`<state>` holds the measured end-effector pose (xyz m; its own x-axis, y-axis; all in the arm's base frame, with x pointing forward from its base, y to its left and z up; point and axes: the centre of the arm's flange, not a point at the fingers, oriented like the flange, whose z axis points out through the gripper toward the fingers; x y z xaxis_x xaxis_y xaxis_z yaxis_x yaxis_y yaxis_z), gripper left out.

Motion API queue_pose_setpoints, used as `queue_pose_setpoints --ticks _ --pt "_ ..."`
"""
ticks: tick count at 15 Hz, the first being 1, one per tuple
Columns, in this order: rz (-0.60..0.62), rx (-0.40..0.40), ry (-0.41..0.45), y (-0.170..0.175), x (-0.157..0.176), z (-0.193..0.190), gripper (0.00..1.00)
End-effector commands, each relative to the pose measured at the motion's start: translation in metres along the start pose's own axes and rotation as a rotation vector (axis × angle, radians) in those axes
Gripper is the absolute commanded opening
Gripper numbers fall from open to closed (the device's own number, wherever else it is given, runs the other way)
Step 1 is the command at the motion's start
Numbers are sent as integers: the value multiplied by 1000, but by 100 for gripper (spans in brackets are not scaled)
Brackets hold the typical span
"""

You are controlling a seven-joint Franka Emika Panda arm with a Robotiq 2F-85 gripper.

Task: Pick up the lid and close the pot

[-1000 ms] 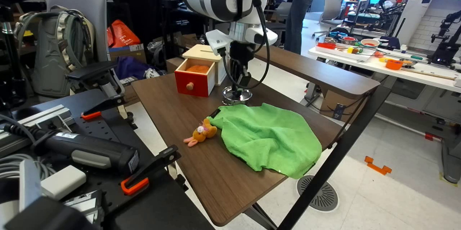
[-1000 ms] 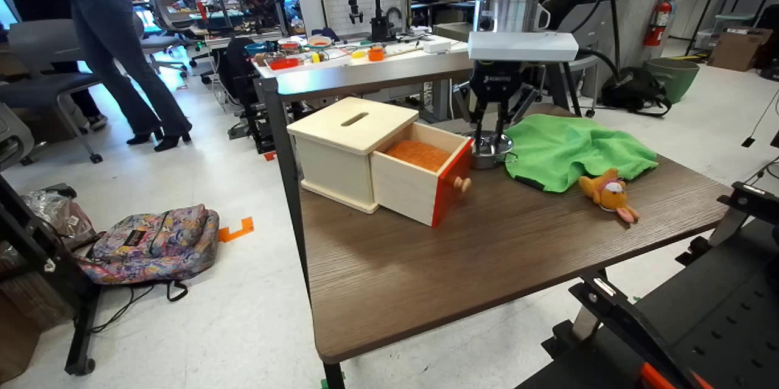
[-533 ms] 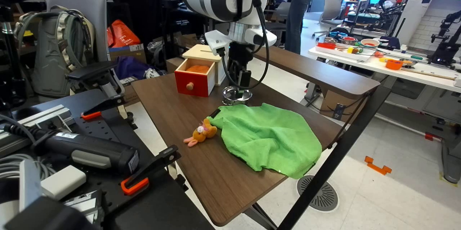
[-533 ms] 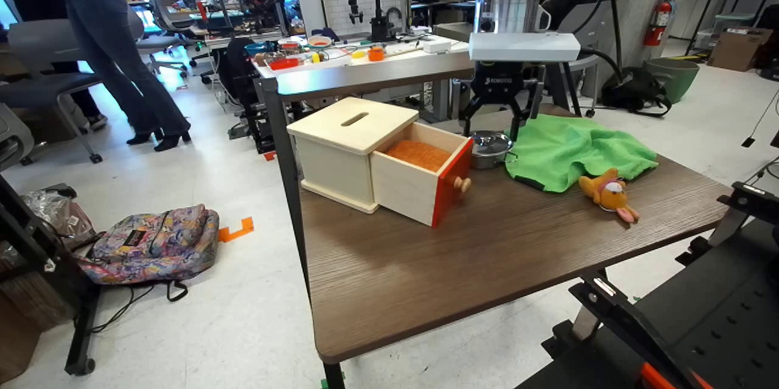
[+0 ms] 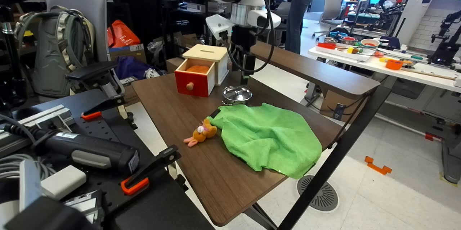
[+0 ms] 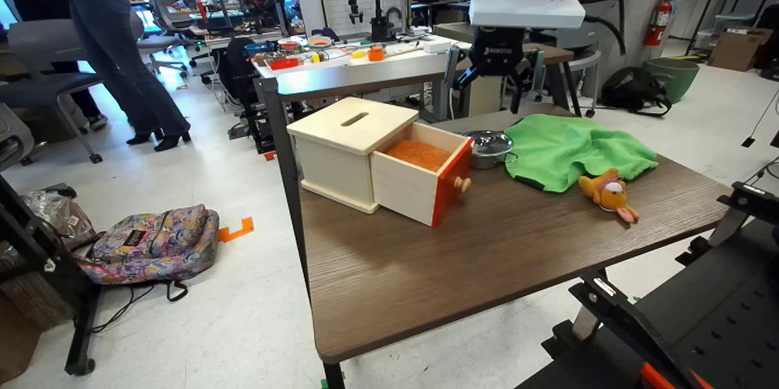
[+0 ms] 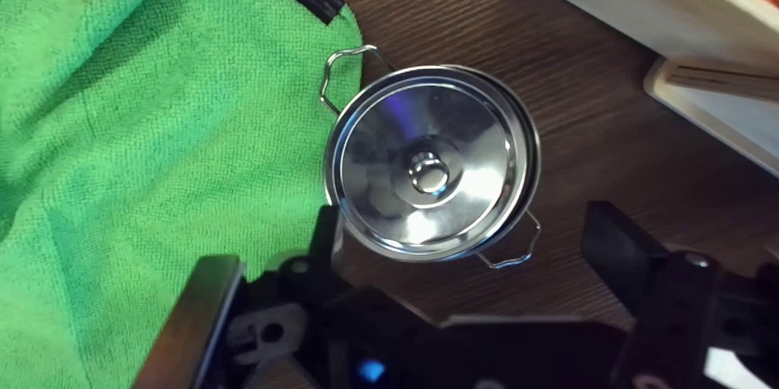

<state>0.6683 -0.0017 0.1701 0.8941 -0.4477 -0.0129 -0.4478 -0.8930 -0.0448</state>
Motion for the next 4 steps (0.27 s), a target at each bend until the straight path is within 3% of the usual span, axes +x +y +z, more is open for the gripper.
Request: queue_pose_setpoints --ticks 1,4 --pt "-3 1 0 1 -2 -4 100" --pt "-6 -1 -4 3 -6 -5 100"
